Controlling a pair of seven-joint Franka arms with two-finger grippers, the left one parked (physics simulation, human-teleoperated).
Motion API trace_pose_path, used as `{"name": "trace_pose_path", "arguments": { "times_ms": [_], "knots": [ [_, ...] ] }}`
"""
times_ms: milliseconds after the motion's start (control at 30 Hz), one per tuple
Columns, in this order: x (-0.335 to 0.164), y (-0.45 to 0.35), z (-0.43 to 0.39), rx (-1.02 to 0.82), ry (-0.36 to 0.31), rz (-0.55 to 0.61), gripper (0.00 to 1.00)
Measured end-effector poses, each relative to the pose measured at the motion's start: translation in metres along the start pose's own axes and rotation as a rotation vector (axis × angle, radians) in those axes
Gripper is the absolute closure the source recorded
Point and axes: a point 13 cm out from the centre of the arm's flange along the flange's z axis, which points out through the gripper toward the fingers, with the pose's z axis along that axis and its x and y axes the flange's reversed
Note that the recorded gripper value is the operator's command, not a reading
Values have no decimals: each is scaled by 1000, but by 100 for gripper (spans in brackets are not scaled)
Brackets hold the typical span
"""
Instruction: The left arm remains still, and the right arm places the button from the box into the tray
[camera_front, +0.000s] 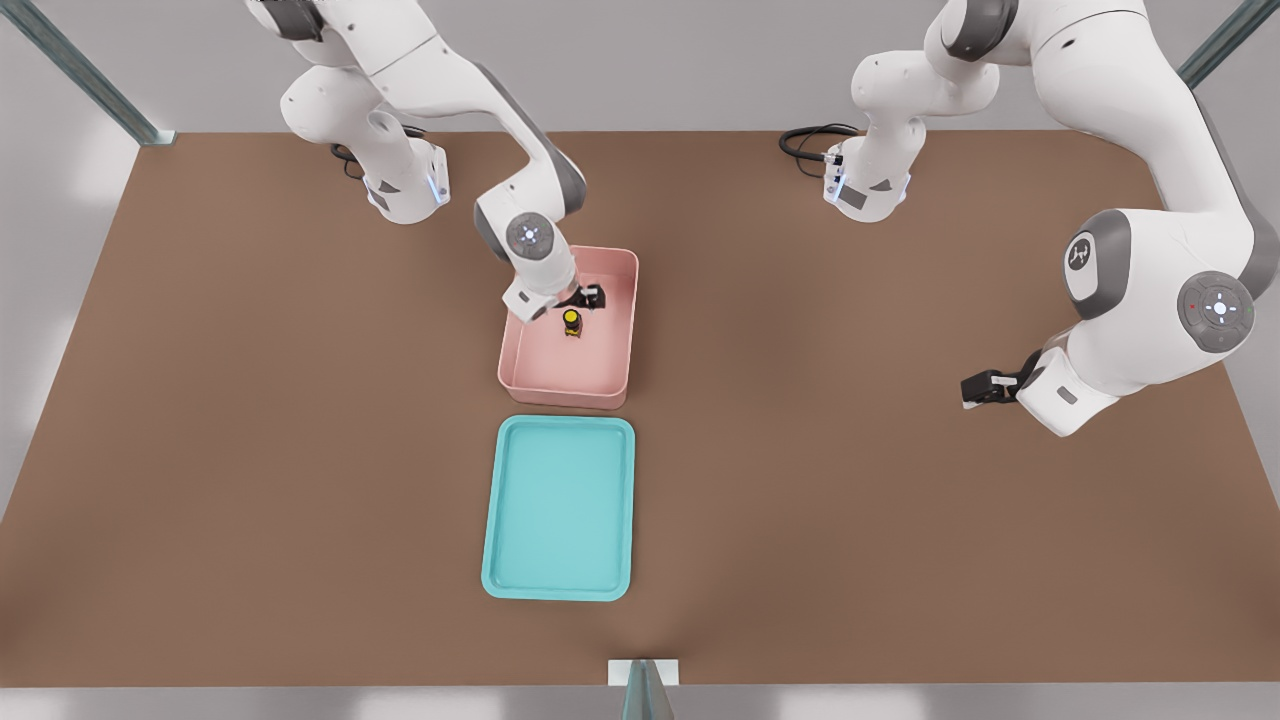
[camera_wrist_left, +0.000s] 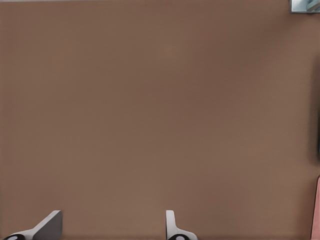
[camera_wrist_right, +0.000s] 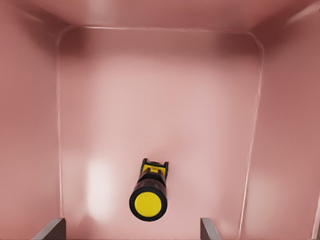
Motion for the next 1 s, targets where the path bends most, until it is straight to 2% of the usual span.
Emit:
{"name": "trace_pose_path", "arguments": {
  "times_ms": [267, 533, 767, 867, 1000],
  "knots": [
    [-11, -5, 34, 5, -27, 140, 0],
    [-4, 4, 50, 9, -37, 197, 0],
    [-4, 3, 52, 5, -43, 244, 13],
    [-2, -2, 55, 14, -41, 257, 16],
    [0, -8, 59, 25, -39, 272, 32]
  ]
}}
